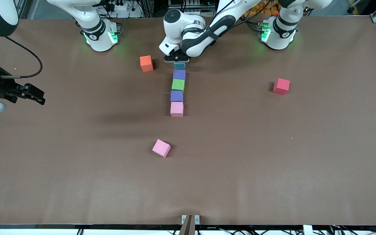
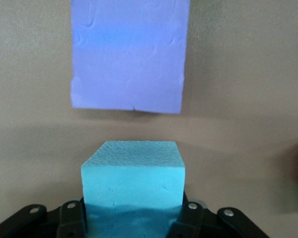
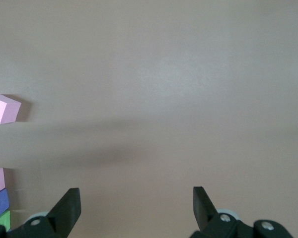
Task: Arrange blocks into number 1
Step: 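Lower the cyan block onto the table above the purple block, left gripper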
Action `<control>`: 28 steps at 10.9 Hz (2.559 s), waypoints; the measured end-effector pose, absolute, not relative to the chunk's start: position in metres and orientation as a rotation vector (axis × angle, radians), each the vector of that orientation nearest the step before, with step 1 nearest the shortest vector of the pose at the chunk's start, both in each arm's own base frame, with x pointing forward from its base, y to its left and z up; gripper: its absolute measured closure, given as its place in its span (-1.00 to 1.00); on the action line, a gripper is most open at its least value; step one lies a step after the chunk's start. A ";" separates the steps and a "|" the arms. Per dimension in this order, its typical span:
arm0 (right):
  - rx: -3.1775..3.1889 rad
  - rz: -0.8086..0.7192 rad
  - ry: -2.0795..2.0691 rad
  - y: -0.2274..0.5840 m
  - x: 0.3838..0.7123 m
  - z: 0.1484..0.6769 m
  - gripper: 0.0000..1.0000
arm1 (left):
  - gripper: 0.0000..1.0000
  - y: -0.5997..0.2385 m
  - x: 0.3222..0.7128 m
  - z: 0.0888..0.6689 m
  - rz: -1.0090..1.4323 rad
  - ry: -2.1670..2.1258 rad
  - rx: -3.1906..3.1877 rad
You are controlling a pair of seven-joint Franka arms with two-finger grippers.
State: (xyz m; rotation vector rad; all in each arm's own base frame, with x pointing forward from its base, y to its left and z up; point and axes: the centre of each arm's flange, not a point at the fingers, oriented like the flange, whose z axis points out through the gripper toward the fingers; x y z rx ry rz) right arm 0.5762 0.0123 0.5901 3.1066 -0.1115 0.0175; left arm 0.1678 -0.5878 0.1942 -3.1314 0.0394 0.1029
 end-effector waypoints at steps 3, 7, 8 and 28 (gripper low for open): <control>3.106 0.017 -0.112 0.012 0.576 0.591 -1.00 | -0.15 -0.587 0.179 0.194 0.089 0.021 -3.133; 3.107 0.019 -0.112 0.012 0.576 0.592 -1.00 | -0.15 -0.585 0.189 0.191 0.077 0.015 -3.128; 3.107 0.022 -0.112 0.012 0.576 0.593 -1.00 | -0.15 -0.584 0.191 0.190 0.074 0.010 -3.127; 3.106 0.008 -0.118 0.010 0.575 0.598 -1.00 | -1.00 -0.597 0.220 0.239 0.012 -0.117 -3.092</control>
